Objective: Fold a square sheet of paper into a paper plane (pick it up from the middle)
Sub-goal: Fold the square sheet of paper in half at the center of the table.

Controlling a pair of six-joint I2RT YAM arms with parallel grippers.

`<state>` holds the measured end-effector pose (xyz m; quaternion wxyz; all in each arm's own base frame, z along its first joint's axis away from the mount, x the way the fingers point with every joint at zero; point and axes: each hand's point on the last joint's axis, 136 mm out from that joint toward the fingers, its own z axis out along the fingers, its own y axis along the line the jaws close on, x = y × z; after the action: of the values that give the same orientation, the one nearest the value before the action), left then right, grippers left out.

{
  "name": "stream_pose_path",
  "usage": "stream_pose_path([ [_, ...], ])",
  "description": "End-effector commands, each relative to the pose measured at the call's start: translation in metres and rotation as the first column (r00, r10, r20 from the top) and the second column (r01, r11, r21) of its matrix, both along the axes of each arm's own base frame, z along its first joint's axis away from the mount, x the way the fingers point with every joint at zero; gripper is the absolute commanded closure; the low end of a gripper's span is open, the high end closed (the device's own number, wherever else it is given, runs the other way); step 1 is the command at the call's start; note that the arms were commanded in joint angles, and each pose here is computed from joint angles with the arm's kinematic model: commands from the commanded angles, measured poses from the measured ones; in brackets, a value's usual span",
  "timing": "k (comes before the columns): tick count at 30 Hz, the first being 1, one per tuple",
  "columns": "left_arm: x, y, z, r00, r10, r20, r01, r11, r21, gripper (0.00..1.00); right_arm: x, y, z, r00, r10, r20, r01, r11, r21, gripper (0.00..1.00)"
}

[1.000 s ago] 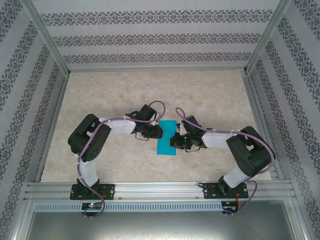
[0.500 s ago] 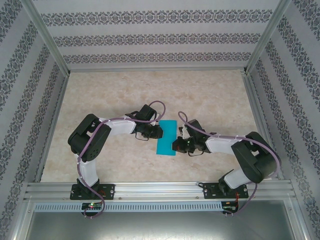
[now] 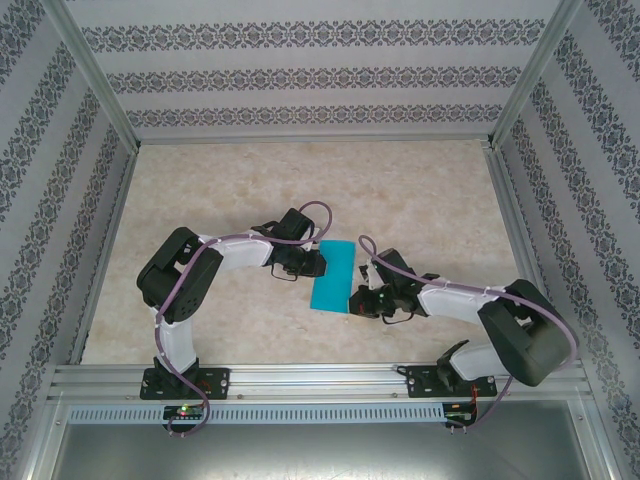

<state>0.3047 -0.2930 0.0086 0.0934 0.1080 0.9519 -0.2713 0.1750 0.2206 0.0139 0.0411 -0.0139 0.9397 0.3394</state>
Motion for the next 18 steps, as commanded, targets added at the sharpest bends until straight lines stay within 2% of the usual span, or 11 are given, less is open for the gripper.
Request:
stream_pose_path([
  [1, -0.051, 0.056, -0.082, 0.984, 0.018, -0.180, 0.036, 0.955, 0.293, 0.75, -0.035, -0.025, -0.017, 0.992, 0.027, -0.125, -0.044, 0.990, -0.133, 0.98],
  [7, -0.051, 0.054, -0.081, 0.983, 0.017, -0.180, 0.035, 0.959, 0.282, 0.75, -0.008, -0.003, 0.021, 0.999, -0.004, -0.036, 0.004, 1.000, -0.007, 0.97],
  [10, -0.050, 0.052, -0.080, 0.984, 0.017, -0.178, 0.033, 0.962, 0.273, 0.75, 0.016, 0.001, 0.035, 0.997, -0.073, 0.008, 0.072, 0.995, 0.063, 0.96],
  [18, -0.050, 0.049, -0.077, 0.985, 0.009, -0.174, 0.037, 0.965, 0.258, 0.75, 0.059, -0.008, 0.042, 0.980, -0.194, 0.042, 0.189, 0.977, 0.096, 0.85],
])
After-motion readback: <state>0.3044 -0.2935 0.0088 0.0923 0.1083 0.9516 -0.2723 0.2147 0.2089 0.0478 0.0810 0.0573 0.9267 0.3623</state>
